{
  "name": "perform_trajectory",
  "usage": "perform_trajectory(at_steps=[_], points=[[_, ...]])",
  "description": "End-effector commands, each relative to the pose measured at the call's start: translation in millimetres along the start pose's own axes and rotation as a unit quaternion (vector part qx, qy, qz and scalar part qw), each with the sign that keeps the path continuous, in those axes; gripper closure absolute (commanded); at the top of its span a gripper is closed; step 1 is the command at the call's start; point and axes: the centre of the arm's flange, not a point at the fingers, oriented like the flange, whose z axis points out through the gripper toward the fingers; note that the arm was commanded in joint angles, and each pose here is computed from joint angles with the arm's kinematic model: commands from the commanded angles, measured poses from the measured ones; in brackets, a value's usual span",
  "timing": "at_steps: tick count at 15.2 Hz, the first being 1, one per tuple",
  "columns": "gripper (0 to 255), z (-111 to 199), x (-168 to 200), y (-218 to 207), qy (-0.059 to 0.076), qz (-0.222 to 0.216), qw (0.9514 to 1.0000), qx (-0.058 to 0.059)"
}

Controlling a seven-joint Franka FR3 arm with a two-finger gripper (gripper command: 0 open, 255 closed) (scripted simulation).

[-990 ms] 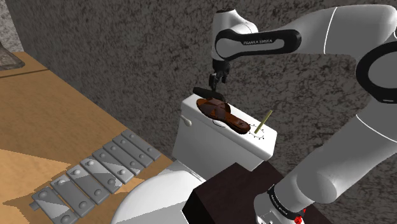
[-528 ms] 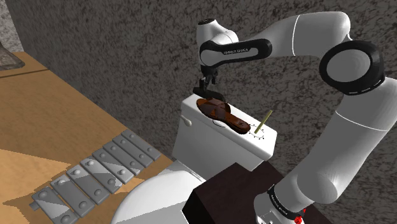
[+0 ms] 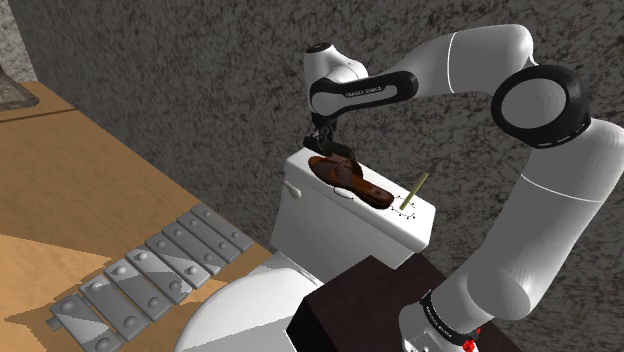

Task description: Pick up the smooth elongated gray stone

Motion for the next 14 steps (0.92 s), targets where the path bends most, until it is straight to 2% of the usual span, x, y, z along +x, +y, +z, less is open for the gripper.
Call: perform_trajectory(at_steps=[1,9,14], points=[[255,2,0,0,-0.001,0.000,1.0000,0.000],[255,2,-1,-1,-0.001,0.000,1.0000,0.000],[255,-22,-7,8,-0.001,0.000,1.0000,0.000]])
